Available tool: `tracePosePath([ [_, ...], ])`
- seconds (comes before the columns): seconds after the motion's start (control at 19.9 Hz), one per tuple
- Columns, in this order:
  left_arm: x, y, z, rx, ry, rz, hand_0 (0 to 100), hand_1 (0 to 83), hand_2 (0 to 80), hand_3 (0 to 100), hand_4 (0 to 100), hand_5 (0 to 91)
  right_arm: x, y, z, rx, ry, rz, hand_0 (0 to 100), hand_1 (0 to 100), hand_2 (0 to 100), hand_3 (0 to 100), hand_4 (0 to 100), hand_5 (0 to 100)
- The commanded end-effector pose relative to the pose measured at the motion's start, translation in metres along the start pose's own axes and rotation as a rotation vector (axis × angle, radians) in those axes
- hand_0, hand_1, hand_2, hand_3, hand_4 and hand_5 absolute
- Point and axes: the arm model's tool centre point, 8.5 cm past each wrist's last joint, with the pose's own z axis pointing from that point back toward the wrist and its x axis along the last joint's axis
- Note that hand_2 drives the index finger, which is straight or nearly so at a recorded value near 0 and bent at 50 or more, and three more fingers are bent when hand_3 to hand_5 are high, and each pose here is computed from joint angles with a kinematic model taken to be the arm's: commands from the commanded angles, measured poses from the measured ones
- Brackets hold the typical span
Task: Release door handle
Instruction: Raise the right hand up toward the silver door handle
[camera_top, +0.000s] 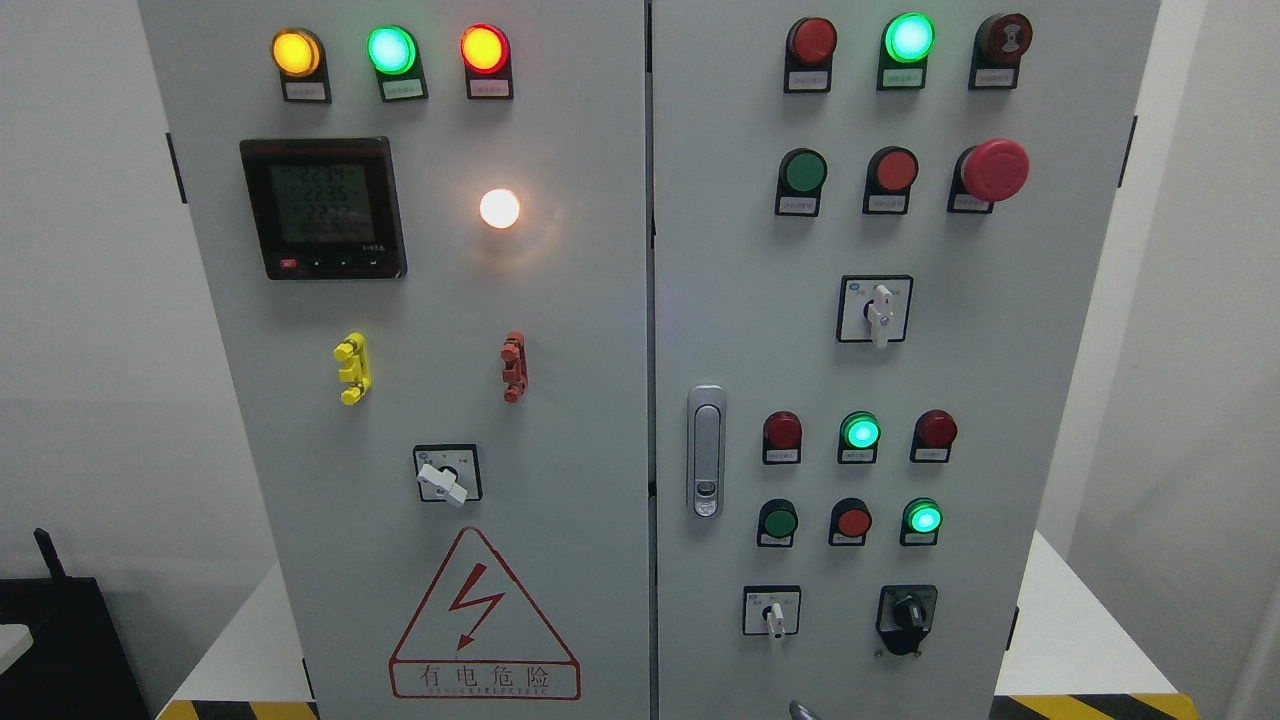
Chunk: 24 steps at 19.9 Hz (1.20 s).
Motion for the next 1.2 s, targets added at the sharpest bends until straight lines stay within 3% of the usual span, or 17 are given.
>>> tracePosePath([
  [0.0, -0.007, 0.001, 0.001, 0.001, 0.021, -0.013, 12, 38.9, 0.0, 0, 0, 0.0, 0.001, -0.004, -0.001, -0.002, -0.005, 0.010, 44, 14, 0, 0, 0, 0],
  [0.3, -0.007, 0.000, 0.001, 0.000, 0.022, -0.013, 12, 38.9, 0.0, 0, 0, 0.0, 0.008, -0.006, -0.003, -0.029, -0.034, 0.052, 42, 17, 0, 0, 0, 0],
  [0.35, -0.007, 0.000, 0.001, 0.000, 0.022, -0.013, 12, 38.9, 0.0, 0, 0, 0.0, 0.014, -0.009, -0.007, -0.068, -0.068, 0.131, 39, 22, 0, 11, 9, 0],
  [0.4, -0.007, 0.001, 0.001, 0.001, 0.021, -0.013, 12, 38.9, 0.0, 0, 0, 0.0, 0.021, -0.011, -0.013, -0.111, -0.119, 0.263, 39, 25, 0, 46, 45, 30],
  [0.45, -0.007, 0.001, 0.001, 0.001, 0.021, -0.013, 12, 38.9, 0.0, 0, 0, 0.0, 0.029, -0.014, -0.020, -0.161, -0.178, 0.412, 40, 27, 0, 74, 67, 65],
  [0.55, -0.007, 0.000, 0.001, 0.000, 0.022, -0.013, 12, 38.9, 0.0, 0, 0, 0.0, 0.044, -0.009, -0.031, -0.192, -0.284, 0.654, 41, 30, 0, 83, 77, 78],
  [0.7, -0.006, 0.000, 0.001, 0.000, 0.020, -0.013, 12, 38.9, 0.0, 0, 0, 0.0, 0.060, 0.003, -0.048, -0.192, -0.366, 0.899, 39, 35, 0, 95, 88, 94],
  [0.85, -0.007, 0.000, 0.001, 0.000, 0.022, -0.014, 12, 38.9, 0.0, 0, 0, 0.0, 0.072, 0.011, -0.069, -0.244, -0.356, 1.083, 35, 36, 0, 98, 91, 97],
  [1.0, -0.007, 0.000, 0.001, 0.000, 0.022, -0.013, 12, 38.9, 0.0, 0, 0, 0.0, 0.080, 0.019, -0.083, -0.267, -0.354, 1.114, 34, 37, 0, 100, 99, 98],
  [1.15, -0.007, 0.001, 0.001, 0.001, 0.021, -0.013, 12, 38.9, 0.0, 0, 0, 0.0, 0.078, 0.023, -0.092, -0.245, -0.314, 1.157, 34, 36, 0, 100, 100, 100],
])
